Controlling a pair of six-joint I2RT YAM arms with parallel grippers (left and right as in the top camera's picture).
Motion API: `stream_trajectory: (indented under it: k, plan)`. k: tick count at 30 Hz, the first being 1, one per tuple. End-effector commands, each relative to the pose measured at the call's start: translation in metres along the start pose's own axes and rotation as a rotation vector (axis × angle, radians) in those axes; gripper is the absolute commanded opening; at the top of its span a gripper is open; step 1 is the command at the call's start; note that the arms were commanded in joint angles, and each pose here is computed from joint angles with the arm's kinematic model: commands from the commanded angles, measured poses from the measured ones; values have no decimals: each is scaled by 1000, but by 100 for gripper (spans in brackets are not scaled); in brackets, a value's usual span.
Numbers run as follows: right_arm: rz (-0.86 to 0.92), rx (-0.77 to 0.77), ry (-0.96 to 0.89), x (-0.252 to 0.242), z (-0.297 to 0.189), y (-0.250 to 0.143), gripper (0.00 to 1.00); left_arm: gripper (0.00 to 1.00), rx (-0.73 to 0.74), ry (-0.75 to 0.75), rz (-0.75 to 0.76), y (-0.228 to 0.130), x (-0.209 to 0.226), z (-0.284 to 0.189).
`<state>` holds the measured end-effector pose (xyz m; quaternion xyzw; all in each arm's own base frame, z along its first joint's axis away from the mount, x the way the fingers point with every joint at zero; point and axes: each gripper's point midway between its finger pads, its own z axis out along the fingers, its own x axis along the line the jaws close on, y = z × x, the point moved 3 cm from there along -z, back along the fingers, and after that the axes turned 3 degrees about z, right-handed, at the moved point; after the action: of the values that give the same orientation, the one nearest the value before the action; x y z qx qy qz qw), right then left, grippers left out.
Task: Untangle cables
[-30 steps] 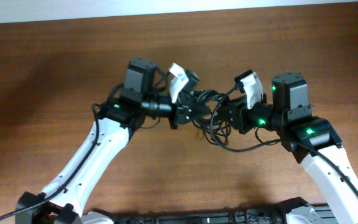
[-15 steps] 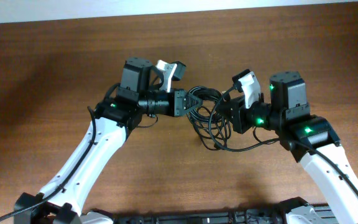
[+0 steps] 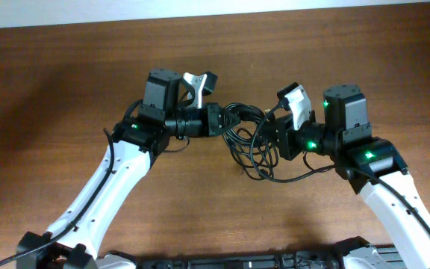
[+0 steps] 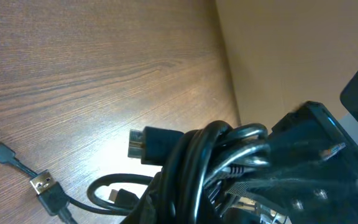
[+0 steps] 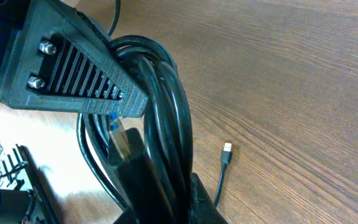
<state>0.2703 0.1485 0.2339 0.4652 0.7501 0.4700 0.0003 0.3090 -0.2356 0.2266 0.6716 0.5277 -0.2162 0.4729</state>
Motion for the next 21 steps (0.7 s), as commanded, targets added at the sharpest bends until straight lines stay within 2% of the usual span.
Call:
stream_trajectory:
  k: [1,5,8,10,16,21]
  plan:
    - [-30,-1,-6,3,-8,-1,40,0,-272,302,-83,49,58,-41]
    - [-9,-10,-42,-2,-8,1,62,0,-194,238,148,43,45,-36]
    - [-6,-5,-42,-2,-8,0,69,0,-162,162,164,38,35,-33]
    - [-5,4,-42,-2,-8,-2,72,0,-118,44,208,32,18,-30]
    - [-12,5,-38,-2,-8,-2,71,0,-26,-241,338,15,-25,-30]
    - [-16,-1,-38,-2,-8,-1,63,0,19,-287,403,1,-43,-16]
